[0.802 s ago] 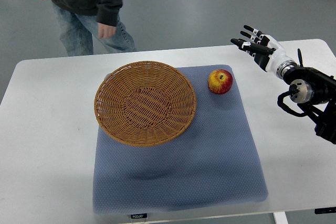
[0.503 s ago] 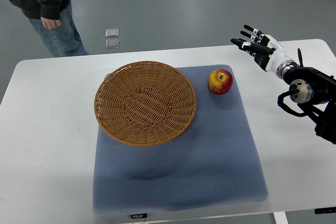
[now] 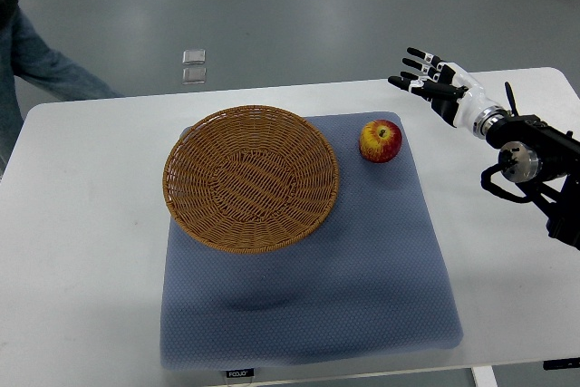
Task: Place red apple in basket with right hand
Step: 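Move the right hand toward the red-yellow apple beside the basket, then close the right hand's fingers around the apple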
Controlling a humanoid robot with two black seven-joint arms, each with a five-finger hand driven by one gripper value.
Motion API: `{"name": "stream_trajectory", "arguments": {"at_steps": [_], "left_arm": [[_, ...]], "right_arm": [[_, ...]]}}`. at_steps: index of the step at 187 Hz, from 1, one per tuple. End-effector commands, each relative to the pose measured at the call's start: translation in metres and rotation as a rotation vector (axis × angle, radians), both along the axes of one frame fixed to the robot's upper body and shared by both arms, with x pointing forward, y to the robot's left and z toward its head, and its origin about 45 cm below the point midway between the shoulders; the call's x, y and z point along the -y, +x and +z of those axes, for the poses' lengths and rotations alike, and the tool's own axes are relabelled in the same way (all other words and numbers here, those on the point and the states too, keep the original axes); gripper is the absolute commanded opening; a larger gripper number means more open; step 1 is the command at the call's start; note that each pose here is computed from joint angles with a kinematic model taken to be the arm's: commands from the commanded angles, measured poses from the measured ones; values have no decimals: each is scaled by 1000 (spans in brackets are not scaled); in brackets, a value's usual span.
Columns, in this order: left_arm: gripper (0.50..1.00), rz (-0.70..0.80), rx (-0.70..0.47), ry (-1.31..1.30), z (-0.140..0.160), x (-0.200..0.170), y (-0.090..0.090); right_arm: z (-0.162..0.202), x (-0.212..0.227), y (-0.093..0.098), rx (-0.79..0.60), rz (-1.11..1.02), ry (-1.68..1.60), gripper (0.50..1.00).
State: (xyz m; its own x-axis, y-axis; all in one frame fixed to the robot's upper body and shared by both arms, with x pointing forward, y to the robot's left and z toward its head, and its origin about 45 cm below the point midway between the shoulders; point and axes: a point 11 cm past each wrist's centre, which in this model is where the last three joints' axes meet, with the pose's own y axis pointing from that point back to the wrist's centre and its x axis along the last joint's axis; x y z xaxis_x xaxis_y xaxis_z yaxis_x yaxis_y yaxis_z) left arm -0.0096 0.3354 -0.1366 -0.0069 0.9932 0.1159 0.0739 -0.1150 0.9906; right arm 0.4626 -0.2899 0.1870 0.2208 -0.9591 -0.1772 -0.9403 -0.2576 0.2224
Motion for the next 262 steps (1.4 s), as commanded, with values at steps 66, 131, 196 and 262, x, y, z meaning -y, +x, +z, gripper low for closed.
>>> {"name": "stream_trajectory", "arguments": {"at_steps": [66, 131, 196, 262], "left_arm": [[1000, 0, 0, 4, 0, -1, 0], [1000, 0, 1, 4, 0, -1, 1], [1000, 0, 0, 4, 0, -1, 0], [1000, 3, 2, 1, 0, 0, 1]], "right_arm": [[5, 0, -4, 71, 218, -323, 921], [-4, -13, -12, 108, 431, -576, 923], [-8, -18, -13, 130, 510, -748, 921], [-6, -31, -10, 156, 542, -813, 921]]}}
